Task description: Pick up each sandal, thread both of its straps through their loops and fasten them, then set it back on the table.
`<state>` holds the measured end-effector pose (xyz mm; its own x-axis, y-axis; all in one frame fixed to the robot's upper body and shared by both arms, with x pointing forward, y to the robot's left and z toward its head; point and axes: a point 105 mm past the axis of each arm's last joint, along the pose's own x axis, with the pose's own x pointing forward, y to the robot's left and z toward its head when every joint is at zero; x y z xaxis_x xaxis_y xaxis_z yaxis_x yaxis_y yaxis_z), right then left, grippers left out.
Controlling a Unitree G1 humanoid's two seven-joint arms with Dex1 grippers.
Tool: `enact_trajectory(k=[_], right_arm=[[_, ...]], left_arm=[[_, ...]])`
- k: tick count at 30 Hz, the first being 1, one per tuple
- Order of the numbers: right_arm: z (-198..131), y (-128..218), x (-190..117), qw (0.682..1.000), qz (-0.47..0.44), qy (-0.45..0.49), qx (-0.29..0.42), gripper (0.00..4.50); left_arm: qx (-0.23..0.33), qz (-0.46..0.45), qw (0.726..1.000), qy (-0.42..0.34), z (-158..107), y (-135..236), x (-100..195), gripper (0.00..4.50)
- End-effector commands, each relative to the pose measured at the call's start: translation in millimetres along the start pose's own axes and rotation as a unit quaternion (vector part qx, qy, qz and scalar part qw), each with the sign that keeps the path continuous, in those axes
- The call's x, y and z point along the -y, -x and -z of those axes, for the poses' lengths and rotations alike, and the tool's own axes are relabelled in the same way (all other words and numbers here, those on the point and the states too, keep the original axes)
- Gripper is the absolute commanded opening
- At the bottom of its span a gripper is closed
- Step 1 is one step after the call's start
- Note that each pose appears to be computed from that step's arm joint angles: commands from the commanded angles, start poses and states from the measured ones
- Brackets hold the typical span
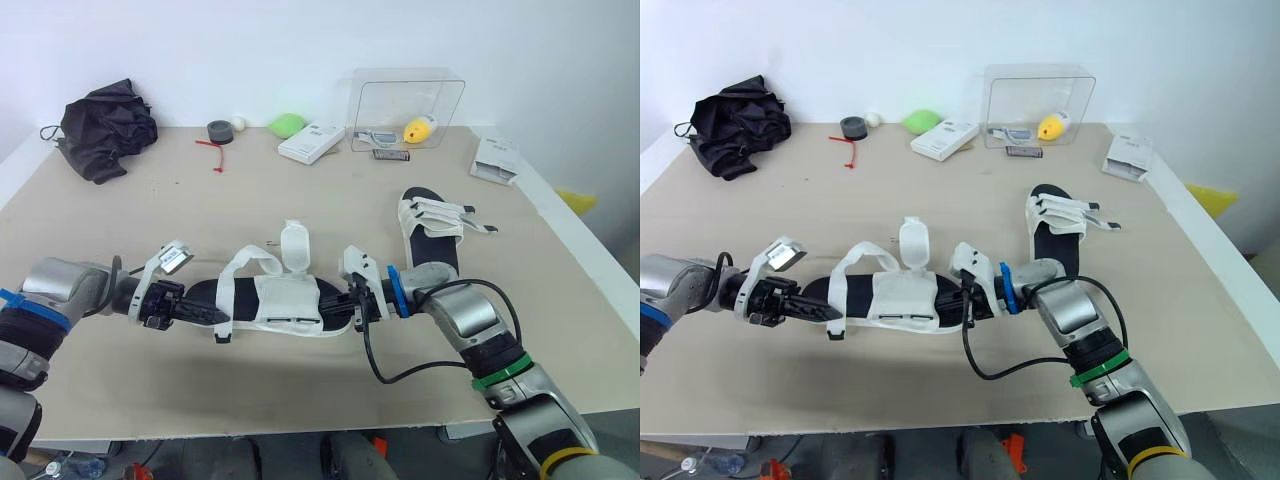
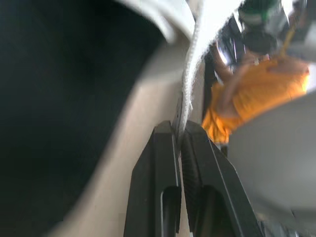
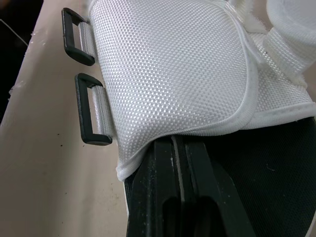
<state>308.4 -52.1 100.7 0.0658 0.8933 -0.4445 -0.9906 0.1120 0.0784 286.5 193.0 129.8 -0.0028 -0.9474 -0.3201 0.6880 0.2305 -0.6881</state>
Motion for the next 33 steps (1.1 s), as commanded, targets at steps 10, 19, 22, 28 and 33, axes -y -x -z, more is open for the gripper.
enact_trajectory(k=[10,19,22,28,33], right_arm=[[37.9,-4.8,1.4,0.997,0.012,-0.052,-0.057,0.0],[38.4,-3.9,1.7,0.997,0.013,-0.054,-0.055,0.0],[37.4,-4.3,1.8,0.997,0.013,-0.054,-0.054,0.0],[37.7,-4.1,1.6,0.997,0.014,-0.054,-0.053,0.0],[36.5,-3.4,2.7,0.997,0.015,-0.053,-0.052,0.0]], left_arm=[[-0.005,0.011,0.999,-0.048,-8.3,-7.5,7.1,3.12],[-0.058,0.007,0.976,-0.208,-4.6,-18.3,9.6,3.12],[-0.067,0.003,0.966,-0.251,-1.1,-24.3,5.4,3.12],[-0.054,0.019,0.964,-0.261,-1.9,-25.7,6.4,2.33],[-0.037,0.026,0.969,-0.241,-8.0,-22.1,10.9,0.65]])
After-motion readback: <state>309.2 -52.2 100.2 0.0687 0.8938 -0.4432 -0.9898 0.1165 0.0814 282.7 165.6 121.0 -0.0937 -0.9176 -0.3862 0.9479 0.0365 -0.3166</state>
